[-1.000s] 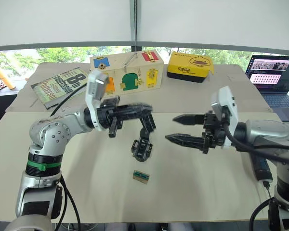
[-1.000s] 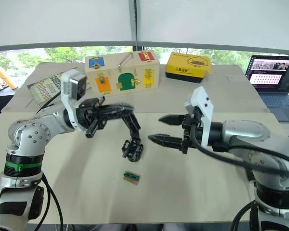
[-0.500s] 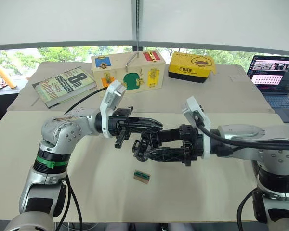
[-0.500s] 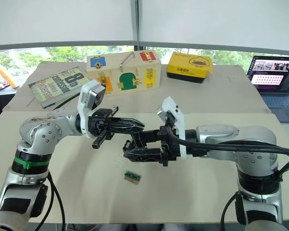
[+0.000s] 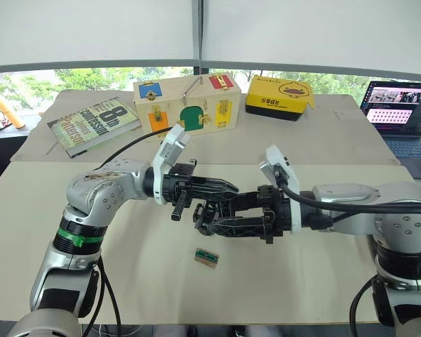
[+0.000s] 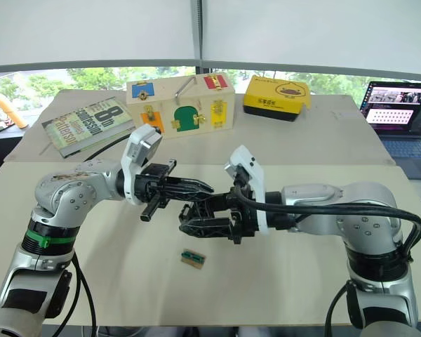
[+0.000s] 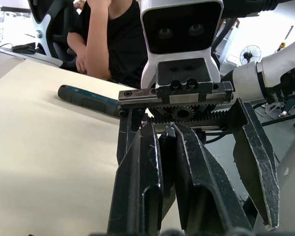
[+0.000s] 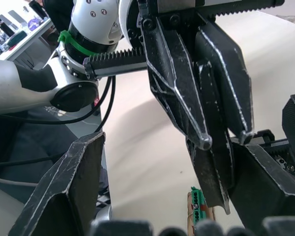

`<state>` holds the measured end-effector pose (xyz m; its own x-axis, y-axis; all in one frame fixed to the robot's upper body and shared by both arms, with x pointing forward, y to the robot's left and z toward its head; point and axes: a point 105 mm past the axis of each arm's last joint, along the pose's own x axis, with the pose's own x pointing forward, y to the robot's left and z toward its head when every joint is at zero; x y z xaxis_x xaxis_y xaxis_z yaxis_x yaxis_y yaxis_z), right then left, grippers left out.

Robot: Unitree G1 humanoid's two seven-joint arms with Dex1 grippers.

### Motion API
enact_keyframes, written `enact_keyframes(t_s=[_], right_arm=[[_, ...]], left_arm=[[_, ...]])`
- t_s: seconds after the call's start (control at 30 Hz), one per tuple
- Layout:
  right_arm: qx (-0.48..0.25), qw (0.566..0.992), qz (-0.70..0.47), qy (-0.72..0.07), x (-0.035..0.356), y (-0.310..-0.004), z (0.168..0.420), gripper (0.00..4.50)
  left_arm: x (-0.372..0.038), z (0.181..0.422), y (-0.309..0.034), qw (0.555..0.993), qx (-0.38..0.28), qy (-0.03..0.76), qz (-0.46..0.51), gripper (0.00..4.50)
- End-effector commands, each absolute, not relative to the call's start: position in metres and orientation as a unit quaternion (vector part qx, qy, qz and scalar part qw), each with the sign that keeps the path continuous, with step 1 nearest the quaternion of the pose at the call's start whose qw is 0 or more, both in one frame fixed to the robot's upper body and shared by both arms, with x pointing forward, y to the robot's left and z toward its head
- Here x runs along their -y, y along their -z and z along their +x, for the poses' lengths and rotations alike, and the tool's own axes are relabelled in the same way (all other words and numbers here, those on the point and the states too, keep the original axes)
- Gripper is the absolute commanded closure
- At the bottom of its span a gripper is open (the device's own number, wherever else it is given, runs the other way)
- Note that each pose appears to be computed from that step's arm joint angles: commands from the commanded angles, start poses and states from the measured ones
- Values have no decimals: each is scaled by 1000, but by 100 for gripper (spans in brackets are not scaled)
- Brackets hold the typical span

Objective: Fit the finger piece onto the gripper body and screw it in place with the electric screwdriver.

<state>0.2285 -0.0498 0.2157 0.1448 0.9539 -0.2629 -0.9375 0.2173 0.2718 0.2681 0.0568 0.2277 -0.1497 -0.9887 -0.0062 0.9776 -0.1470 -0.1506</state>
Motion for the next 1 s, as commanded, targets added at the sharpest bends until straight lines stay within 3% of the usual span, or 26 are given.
enact_keyframes(t_s=[0.03,0.3,0.33,0.4,0.53,0.6,0.7,0.73,0.87,1.0], right_arm=[[-169,752,22,-637,48,-227,225,117],[-165,753,19,-637,47,-226,224,391],[-162,753,18,-637,47,-226,224,404],[-152,752,16,-641,47,-227,223,404],[-131,750,17,-648,48,-230,221,406],[-84,747,29,-658,50,-240,219,406],[-80,752,11,-655,55,-234,217,406],[-82,753,4,-652,58,-231,217,406],[-50,753,-3,-656,65,-230,214,406],[-47,771,-41,-634,75,-209,221,406]], left_arm=[[-55,266,-234,649,-38,759,-35,450],[-58,269,-231,656,-39,753,-23,450],[-58,270,-231,659,-39,751,-22,450],[-62,265,-231,647,-68,758,-39,450],[-68,265,-238,651,-61,755,-43,270],[-79,269,-242,665,-40,745,-25,169],[-101,288,-260,715,43,698,-1,23],[-111,290,-262,724,56,688,13,0],[-150,295,-235,734,26,667,127,0],[-184,303,-187,732,-21,646,214,0]])
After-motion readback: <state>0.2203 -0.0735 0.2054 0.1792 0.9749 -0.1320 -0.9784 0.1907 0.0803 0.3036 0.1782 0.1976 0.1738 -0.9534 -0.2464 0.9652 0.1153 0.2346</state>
